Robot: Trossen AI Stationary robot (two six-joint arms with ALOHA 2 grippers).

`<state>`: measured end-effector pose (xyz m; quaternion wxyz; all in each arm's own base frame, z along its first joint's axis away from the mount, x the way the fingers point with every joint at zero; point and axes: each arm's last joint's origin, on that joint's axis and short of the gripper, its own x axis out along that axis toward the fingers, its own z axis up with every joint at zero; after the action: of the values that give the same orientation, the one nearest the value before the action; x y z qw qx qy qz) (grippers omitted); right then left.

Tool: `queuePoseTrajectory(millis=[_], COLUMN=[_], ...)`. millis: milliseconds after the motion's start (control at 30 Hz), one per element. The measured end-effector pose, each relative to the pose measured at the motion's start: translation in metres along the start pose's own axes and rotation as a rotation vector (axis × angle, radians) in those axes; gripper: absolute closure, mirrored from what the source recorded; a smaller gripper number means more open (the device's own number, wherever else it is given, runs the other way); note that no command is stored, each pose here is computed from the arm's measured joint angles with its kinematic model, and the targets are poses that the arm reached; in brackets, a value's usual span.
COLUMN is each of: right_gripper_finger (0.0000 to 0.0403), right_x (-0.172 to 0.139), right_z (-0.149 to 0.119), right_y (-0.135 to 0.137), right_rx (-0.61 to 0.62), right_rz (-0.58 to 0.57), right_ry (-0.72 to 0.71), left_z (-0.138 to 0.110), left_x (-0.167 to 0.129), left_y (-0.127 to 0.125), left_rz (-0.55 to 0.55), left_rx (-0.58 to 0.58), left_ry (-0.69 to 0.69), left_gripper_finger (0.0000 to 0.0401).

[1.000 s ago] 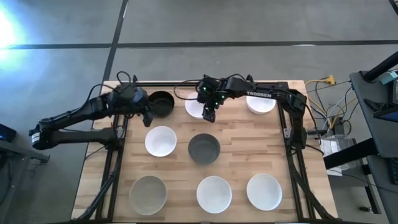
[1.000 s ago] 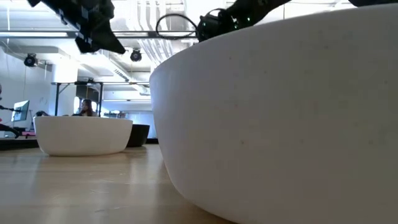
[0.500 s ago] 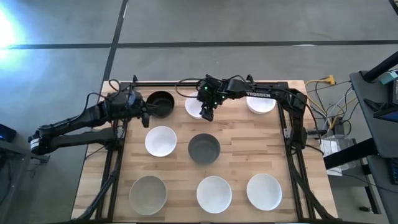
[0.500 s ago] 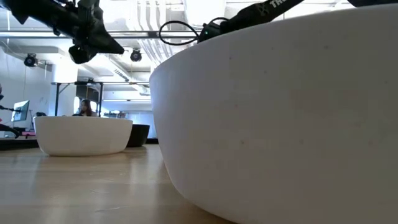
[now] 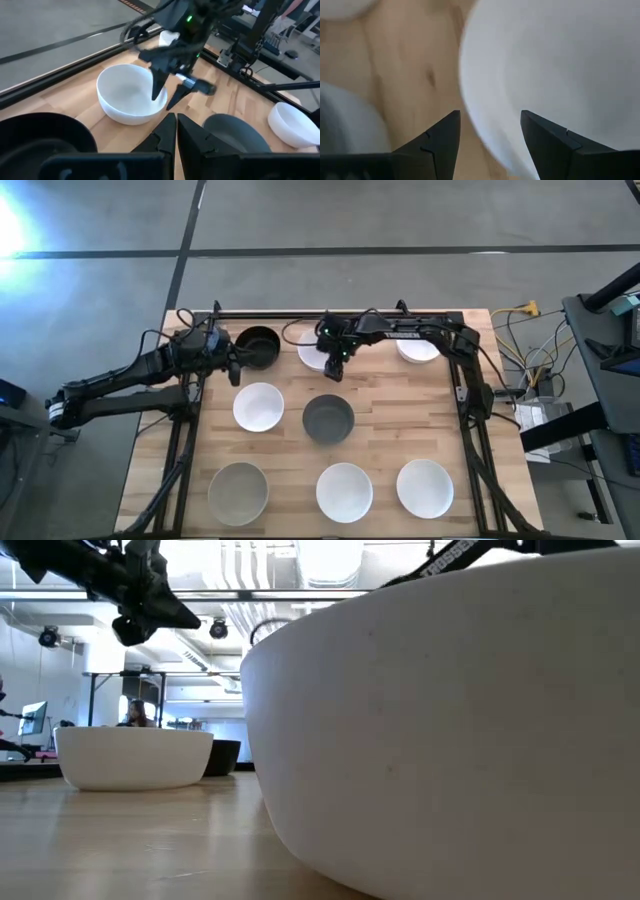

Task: Nest bowls inside each other
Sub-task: Stack the white bowl on top of the dark grey bowl

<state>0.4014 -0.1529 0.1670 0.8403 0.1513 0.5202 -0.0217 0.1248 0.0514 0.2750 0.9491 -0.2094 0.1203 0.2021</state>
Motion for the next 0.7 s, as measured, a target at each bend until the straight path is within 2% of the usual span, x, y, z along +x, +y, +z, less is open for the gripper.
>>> queuePoseTrajectory(millis=[100, 200, 467, 700], right_gripper_finger=[0.0203, 0.023, 0.0375, 0.0393], right_x=[0.013, 0.018, 0.005, -0.019], right_z=[-0.005, -0.005, 0.005, 0.012], right_y=[-0.001, 0.0, 0.017, 0.039], right_rx=[0.034, 0.073, 0.036, -0.007], right_rz=[0.005, 0.006, -0.015, -0.027], right_ry=[0.043, 0.059, 0.023, 0.021], left_z=[0.0, 0.0, 0.0, -0.001], left_x=[0.0, -0.001, -0.001, -0.001], left_y=[0.0, -0.001, -0.002, -0.002], left_rz=[-0.016, -0.036, -0.061, -0.064], left_rx=[0.002, 0.002, 0.003, 0.011], left_ry=[0.005, 0.009, 0.018, 0.022], left_gripper_finger=[0.0401, 0.0401, 0.0401, 0.0401])
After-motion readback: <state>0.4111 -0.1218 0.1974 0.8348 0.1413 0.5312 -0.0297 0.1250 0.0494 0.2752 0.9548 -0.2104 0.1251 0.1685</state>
